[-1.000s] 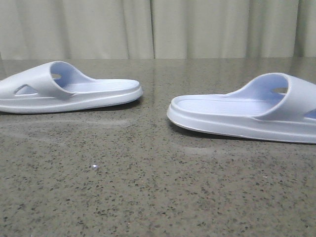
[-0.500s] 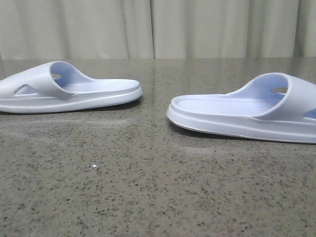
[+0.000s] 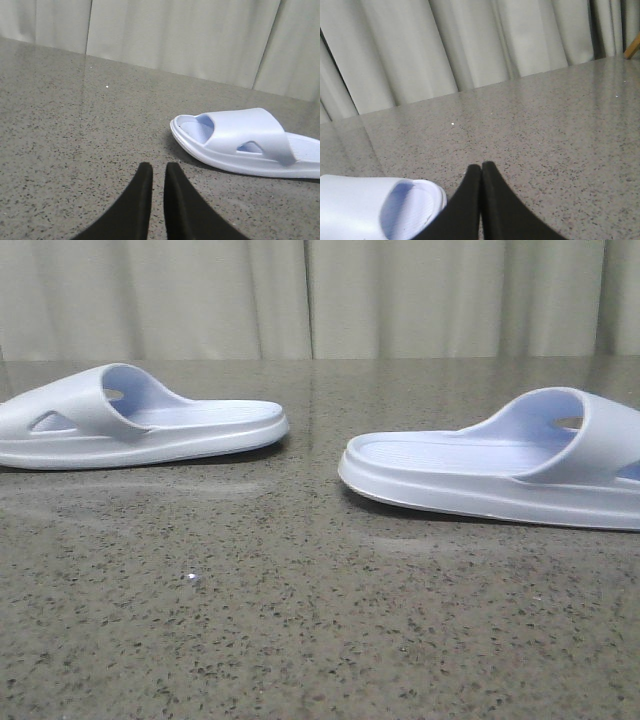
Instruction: Insert blue slippers together front up
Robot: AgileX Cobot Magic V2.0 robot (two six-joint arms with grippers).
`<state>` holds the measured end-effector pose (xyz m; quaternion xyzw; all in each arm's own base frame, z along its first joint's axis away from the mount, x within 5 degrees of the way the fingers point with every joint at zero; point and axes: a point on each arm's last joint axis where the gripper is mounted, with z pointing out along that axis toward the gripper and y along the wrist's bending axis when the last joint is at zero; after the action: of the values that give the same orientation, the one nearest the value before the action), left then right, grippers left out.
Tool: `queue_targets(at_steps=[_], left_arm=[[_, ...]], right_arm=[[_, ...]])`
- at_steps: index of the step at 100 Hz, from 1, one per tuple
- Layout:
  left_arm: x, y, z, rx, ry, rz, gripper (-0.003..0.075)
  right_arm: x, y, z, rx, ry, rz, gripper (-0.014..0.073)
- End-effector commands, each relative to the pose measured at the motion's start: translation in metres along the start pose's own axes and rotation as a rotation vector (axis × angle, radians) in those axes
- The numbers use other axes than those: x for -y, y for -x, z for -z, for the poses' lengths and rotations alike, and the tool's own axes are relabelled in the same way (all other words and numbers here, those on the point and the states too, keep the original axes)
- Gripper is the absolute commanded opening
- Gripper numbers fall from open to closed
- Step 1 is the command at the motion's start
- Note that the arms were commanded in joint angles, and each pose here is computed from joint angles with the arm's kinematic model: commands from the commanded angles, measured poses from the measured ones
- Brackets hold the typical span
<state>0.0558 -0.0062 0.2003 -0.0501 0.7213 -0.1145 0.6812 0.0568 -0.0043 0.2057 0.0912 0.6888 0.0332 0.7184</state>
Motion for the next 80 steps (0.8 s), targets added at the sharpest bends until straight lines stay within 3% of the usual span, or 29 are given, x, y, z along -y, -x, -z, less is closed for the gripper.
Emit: queue_targets(at_steps=[1, 8, 25, 36, 47, 58, 80], left_arm=[[0.001, 0.006, 0.002, 0.104, -0.028, 0.077, 0.0015], [0.001, 0.006, 0.002, 0.103, -0.033, 0.128, 0.0015], [0.001, 0.011, 0.003, 0.145, -0.054, 0.386, 0.0015], [0.001, 0.017, 0.004, 0.178, -0.064, 0.511, 0.0015], [0.005, 0.026, 0.006, 0.177, -0.081, 0.503, 0.0015], [0.01, 0.039, 0.002, 0.13, -0.07, 0.398, 0.0015], [0.023, 0.075, -0.029, -0.145, -0.018, 0.169, 0.0015]], right_arm=[[0.003, 0.001, -0.001, 0.061, -0.027, -0.026, -0.0089], [0.003, 0.0, -0.001, 0.057, -0.027, -0.08, -0.0089], [0.003, -0.001, -0.001, 0.041, -0.021, -0.403, -0.0089], [-0.003, 0.005, 0.0, 0.003, 0.025, -0.435, -0.0088], [-0.01, 0.021, 0.0, -0.021, 0.062, -0.368, -0.0076], [-0.014, 0.039, -0.007, -0.06, 0.06, -0.308, -0.0076], [-0.026, 0.056, -0.051, -0.422, 0.067, -0.229, -0.0077]])
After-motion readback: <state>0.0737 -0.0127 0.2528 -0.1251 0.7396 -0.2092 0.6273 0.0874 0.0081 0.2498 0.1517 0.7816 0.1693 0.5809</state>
